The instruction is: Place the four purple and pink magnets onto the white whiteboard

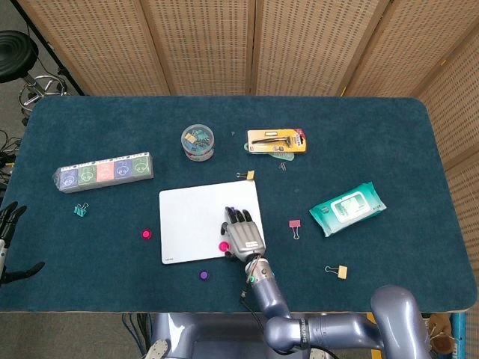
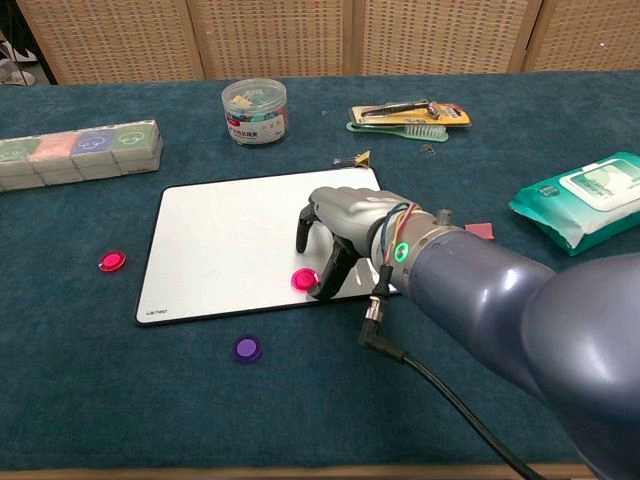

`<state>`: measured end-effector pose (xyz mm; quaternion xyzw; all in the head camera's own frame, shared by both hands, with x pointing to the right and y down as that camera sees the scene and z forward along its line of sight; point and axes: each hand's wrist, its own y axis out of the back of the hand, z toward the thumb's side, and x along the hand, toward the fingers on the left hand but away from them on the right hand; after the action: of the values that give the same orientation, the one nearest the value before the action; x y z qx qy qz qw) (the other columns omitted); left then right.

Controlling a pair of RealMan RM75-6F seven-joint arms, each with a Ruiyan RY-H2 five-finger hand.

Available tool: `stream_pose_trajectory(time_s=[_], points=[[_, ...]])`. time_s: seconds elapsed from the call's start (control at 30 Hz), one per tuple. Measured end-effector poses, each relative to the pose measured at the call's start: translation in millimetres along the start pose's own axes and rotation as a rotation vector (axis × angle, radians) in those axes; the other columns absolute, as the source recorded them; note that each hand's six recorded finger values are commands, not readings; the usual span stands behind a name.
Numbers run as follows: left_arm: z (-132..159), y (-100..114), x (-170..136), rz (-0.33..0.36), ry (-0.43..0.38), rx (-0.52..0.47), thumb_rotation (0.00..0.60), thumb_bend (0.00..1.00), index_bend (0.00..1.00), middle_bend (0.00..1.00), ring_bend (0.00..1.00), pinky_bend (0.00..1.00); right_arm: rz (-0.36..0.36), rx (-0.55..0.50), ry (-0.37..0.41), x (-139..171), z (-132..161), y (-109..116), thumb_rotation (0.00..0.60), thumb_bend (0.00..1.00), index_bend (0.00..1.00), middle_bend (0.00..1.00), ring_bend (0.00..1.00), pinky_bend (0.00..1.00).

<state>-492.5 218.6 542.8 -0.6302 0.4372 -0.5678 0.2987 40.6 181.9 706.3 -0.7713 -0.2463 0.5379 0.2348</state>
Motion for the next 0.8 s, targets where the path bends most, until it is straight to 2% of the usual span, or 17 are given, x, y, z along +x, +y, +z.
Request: stream_pose_trajectory(time_s=[0.2, 0.4, 0.6, 0.8], points=[[0.1, -1.3, 0.4, -0.004, 0.000, 0.005, 0.600, 0.00, 0.00, 0.00, 0.00, 0.00, -0.018, -0.010, 0.004, 3.4, -1.2, 8.1, 0.600, 0.35, 0.25, 0.00, 0.00, 0.00], [0.5, -5.8, 2.0, -0.018, 0.002, 0.012, 0.600, 0.00, 0.00, 0.00, 0.00, 0.00, -0.070, -0.009, 0.024, 15.5, -8.6, 32.5, 0.600, 0.35, 0.26, 0.00, 0.00, 0.00], [2.5, -10.3, 2.5, -0.028, 0.000, 0.021, 0.600, 0.00, 0.00, 0.00, 0.00, 0.00, -0.166, 0.029, 0.022, 35.9, -41.1, 67.9, 0.600, 0.35, 0.27, 0.00, 0.00, 0.00], [7.6, -17.3, 4.6, -0.040, -0.012, 0.039, 0.600, 0.00, 0.00, 0.00, 0.00, 0.00, -0.254, 0.045, 0.010, 60.0, -91.1, 96.8, 0.600, 0.33, 0.25, 0.00, 0.00, 0.00]])
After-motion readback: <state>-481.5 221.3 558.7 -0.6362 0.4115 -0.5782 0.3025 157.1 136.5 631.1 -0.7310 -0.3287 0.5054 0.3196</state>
